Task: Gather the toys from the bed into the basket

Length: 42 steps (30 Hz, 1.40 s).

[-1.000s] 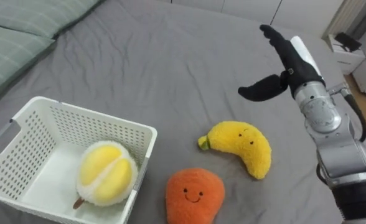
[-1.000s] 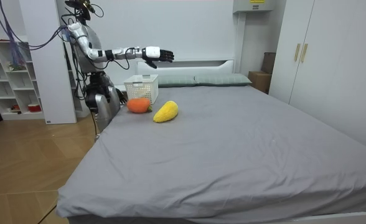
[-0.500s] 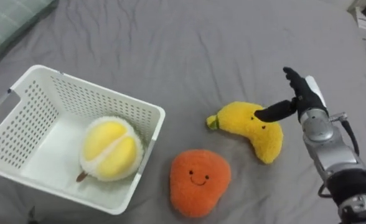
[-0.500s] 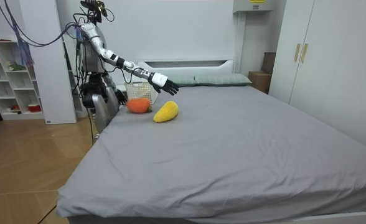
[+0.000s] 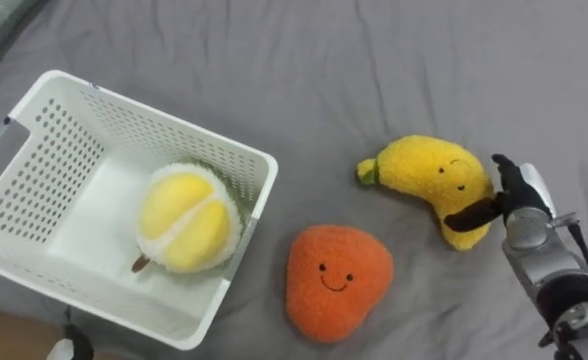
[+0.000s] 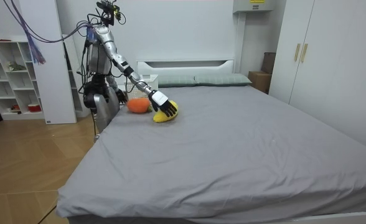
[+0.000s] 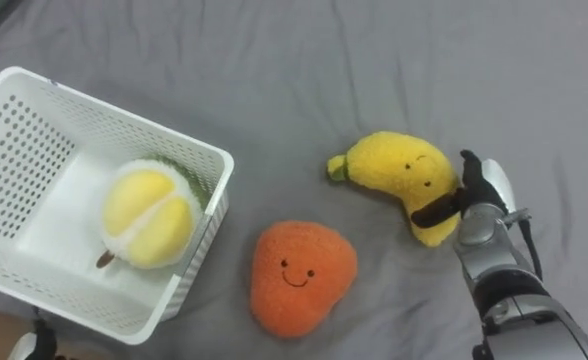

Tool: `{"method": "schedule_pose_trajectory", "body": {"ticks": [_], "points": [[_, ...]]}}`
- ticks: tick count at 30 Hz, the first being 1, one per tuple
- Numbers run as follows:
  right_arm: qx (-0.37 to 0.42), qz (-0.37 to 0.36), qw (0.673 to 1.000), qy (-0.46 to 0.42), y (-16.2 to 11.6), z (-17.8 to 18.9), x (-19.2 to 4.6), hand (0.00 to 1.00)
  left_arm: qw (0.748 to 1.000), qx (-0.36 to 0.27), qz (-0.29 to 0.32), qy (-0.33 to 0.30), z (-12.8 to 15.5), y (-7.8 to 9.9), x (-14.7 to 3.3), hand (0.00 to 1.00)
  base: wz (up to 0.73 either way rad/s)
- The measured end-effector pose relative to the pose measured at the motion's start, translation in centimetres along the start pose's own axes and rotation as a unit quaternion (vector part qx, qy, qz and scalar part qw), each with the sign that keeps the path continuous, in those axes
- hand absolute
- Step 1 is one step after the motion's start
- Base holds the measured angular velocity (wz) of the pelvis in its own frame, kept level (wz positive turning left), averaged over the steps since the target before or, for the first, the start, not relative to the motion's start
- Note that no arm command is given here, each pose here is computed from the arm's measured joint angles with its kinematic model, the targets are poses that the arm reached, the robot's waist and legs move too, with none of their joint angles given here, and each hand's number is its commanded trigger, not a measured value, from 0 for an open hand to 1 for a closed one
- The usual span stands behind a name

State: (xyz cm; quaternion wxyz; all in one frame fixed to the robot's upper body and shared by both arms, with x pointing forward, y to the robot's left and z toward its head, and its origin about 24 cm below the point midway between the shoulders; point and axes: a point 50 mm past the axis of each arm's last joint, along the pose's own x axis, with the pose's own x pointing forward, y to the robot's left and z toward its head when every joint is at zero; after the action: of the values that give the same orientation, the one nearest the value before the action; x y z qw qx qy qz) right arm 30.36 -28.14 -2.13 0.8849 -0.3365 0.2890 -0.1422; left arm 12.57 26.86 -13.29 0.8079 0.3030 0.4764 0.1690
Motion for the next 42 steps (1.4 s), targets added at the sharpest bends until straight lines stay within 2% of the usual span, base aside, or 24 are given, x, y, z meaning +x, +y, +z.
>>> {"method": "schedule_pose_trajectory", "body": {"ticks": [1,2,3,4,23,31,38,42], "points": [[-0.002,-0.003,1.000,0.005,0.0,-0.3,0.0,0.00,1.000,-0.001,0.000,0.000,0.0,0.0,0.0,0.00,0.00],[-0.005,-0.007,1.000,0.010,0.0,-0.5,0.0,0.53,1.000,-0.002,0.000,-0.001,0.0,0.1,0.0,0.00,0.00],[-0.005,-0.008,1.000,0.010,0.0,-0.5,0.0,0.61,1.000,-0.005,0.000,-0.001,0.1,0.1,0.1,0.00,0.05],[-0.009,-0.011,1.000,0.010,-0.1,-0.6,0.0,1.00,1.000,-0.012,-0.001,-0.002,0.3,0.1,0.1,0.00,0.04],[-0.059,-0.013,0.997,0.048,-0.5,-3.0,-0.2,1.00,0.999,-0.025,-0.029,0.003,0.8,-0.4,0.2,0.00,0.04],[-0.037,-0.022,0.998,0.050,-1.0,-3.0,-0.1,1.00,0.999,-0.024,-0.028,0.008,0.3,-0.4,0.2,0.00,0.00],[-0.015,-0.041,0.999,0.024,-2.1,-1.9,0.1,1.00,0.999,-0.023,-0.028,0.003,-0.1,-0.4,0.0,0.00,-0.05],[-0.014,-0.076,0.996,-0.044,-4.8,0.8,0.5,1.00,0.999,-0.034,-0.020,0.027,-1.6,-0.1,-0.2,0.00,-0.09]]}}
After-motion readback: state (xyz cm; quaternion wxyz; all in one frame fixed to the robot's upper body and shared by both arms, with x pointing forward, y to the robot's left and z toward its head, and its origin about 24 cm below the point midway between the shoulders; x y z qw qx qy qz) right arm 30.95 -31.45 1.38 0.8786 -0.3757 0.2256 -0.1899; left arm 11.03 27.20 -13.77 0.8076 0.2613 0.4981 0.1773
